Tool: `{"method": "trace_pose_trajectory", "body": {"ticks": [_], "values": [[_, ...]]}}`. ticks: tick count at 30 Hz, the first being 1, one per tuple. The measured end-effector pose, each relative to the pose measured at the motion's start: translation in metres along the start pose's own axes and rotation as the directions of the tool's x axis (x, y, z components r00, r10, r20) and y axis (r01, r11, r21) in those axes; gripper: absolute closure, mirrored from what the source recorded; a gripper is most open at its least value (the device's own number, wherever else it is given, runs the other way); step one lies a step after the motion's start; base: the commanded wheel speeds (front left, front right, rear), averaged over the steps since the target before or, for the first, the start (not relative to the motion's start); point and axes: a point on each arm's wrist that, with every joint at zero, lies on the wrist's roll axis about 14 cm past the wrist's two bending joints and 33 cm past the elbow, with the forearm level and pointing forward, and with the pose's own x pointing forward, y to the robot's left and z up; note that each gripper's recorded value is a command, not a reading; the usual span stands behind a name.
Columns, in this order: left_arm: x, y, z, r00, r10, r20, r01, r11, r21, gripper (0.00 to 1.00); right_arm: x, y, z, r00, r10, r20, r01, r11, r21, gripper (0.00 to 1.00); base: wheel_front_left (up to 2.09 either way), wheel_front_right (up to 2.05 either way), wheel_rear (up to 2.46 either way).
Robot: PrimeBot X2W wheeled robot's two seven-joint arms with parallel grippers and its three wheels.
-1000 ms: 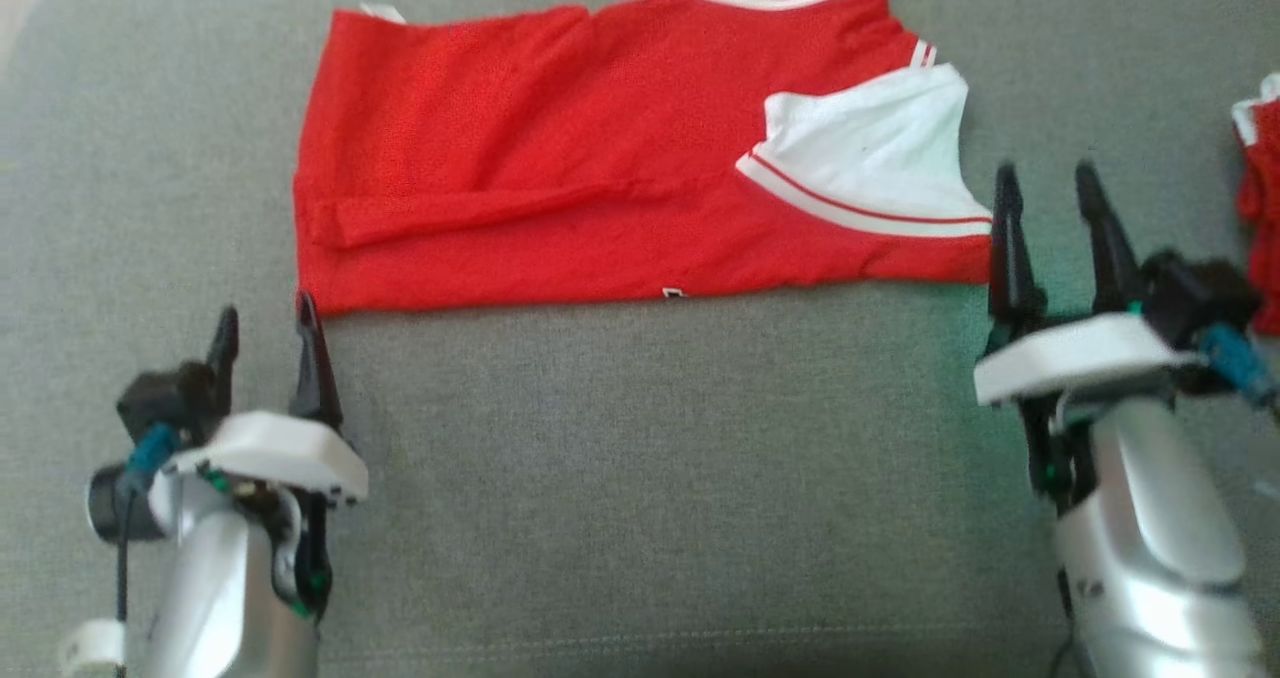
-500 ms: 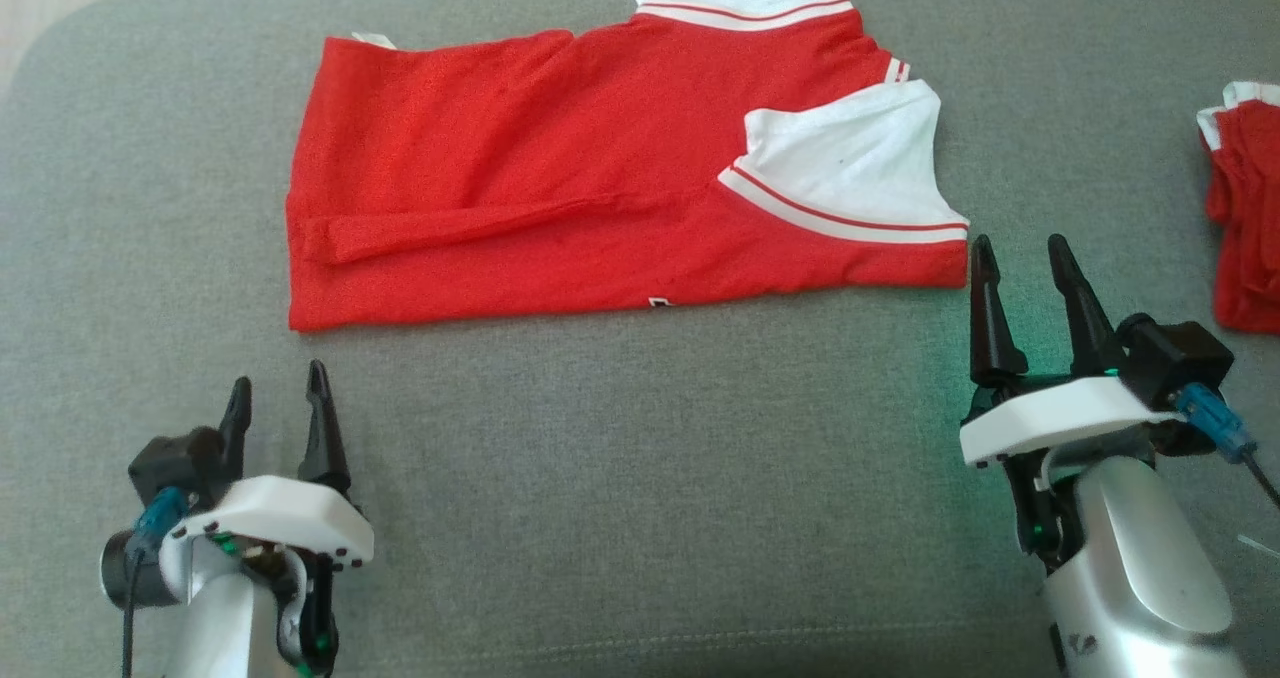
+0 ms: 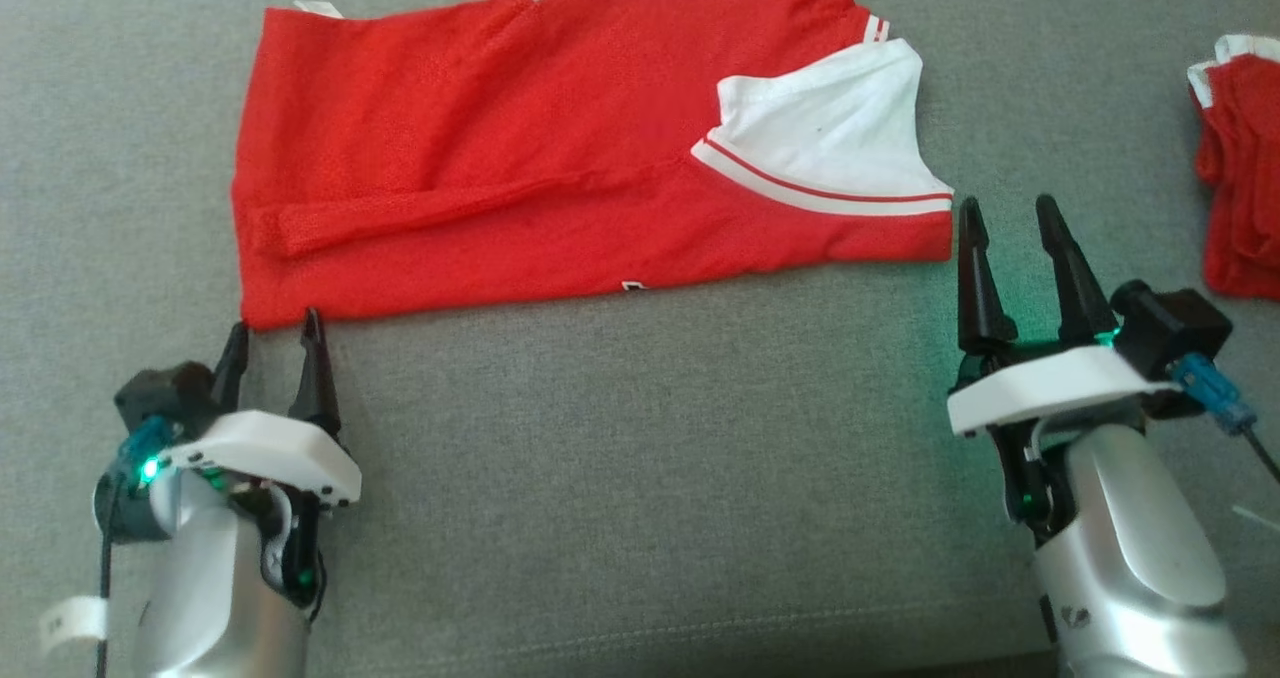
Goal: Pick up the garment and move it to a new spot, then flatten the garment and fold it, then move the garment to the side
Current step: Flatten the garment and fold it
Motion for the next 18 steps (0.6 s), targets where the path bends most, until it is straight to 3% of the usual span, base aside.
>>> {"method": "trace_pose_trajectory", "body": {"ticks": [18], "values": [[0.031, 0.004, -0.013, 0.998, 0.001, -0.059, -0.001, 1.000, -0.010, 0.00, 0.011, -0.006, -0.004, 1.000, -0.010, -0.005, 0.010, 1.000, 0.003, 0.00, 0.00, 0.00, 0.00]]}}
